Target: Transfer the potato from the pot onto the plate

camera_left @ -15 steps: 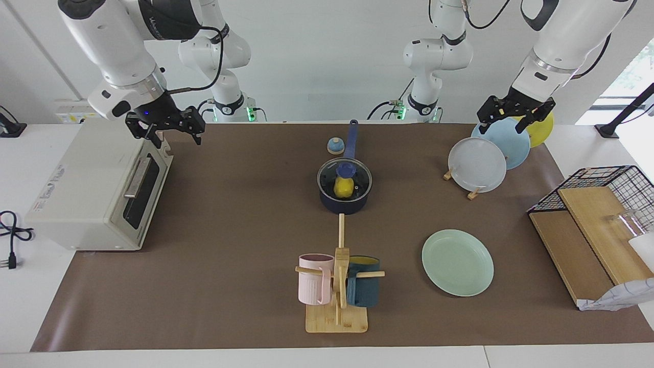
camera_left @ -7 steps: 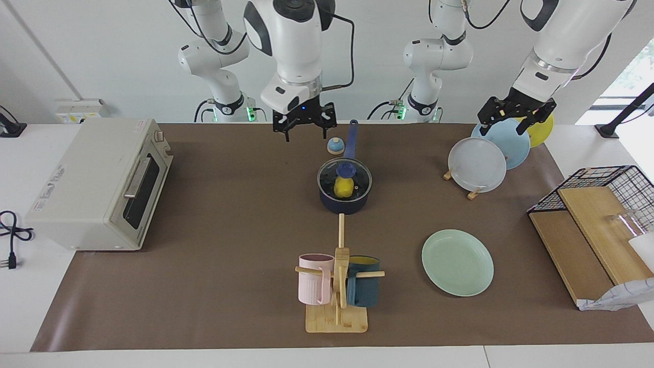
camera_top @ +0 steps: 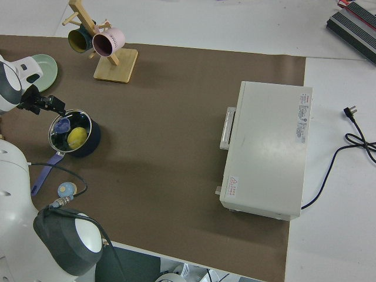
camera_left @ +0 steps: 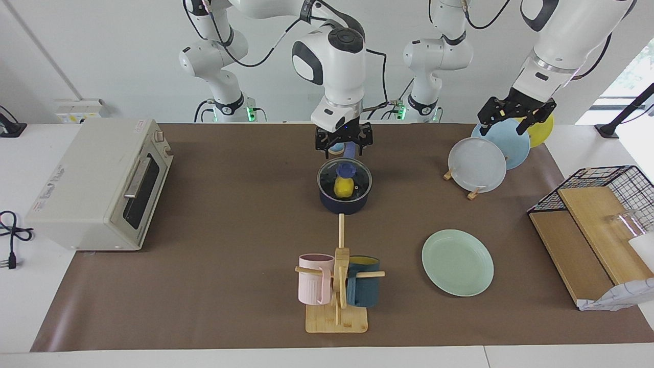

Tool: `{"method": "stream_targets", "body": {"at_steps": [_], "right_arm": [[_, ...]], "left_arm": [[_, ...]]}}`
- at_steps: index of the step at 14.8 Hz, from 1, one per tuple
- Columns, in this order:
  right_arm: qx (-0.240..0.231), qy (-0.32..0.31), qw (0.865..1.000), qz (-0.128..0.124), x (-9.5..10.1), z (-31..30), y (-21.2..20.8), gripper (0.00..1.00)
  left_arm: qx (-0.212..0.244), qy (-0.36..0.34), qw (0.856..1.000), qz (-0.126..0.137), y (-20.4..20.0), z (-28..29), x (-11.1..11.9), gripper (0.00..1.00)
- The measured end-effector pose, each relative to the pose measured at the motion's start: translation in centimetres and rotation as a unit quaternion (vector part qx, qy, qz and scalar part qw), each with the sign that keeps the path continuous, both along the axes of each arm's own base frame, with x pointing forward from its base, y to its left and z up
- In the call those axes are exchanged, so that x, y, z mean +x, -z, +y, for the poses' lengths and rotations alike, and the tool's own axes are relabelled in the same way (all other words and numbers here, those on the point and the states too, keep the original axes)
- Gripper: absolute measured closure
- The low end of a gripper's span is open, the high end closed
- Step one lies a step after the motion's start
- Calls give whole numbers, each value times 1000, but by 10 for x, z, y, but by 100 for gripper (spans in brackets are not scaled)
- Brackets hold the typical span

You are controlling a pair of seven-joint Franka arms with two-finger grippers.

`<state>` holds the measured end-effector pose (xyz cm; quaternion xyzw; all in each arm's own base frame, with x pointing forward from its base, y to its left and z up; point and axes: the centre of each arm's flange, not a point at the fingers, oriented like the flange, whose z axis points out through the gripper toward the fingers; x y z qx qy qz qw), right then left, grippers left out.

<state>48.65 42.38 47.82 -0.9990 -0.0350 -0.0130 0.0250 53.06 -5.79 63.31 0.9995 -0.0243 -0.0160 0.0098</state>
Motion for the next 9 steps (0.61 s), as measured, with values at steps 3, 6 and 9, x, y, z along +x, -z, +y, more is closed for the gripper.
{"method": "stream_targets", "body": {"at_steps": [3, 6, 9], "right_arm": [[-2, -15, 1000, -10, -10, 11, 23, 0], [-11, -26, 999, -22, -10, 12, 49, 0], [-18, -36, 999, -35, -11, 11, 67, 0]], "left_arm": [[0, 0, 1000, 0, 0, 0, 0, 0], [0, 0, 1000, -3, 0, 0, 1, 0], [-1, 0, 1000, -5, -1, 0, 1, 0]]}}
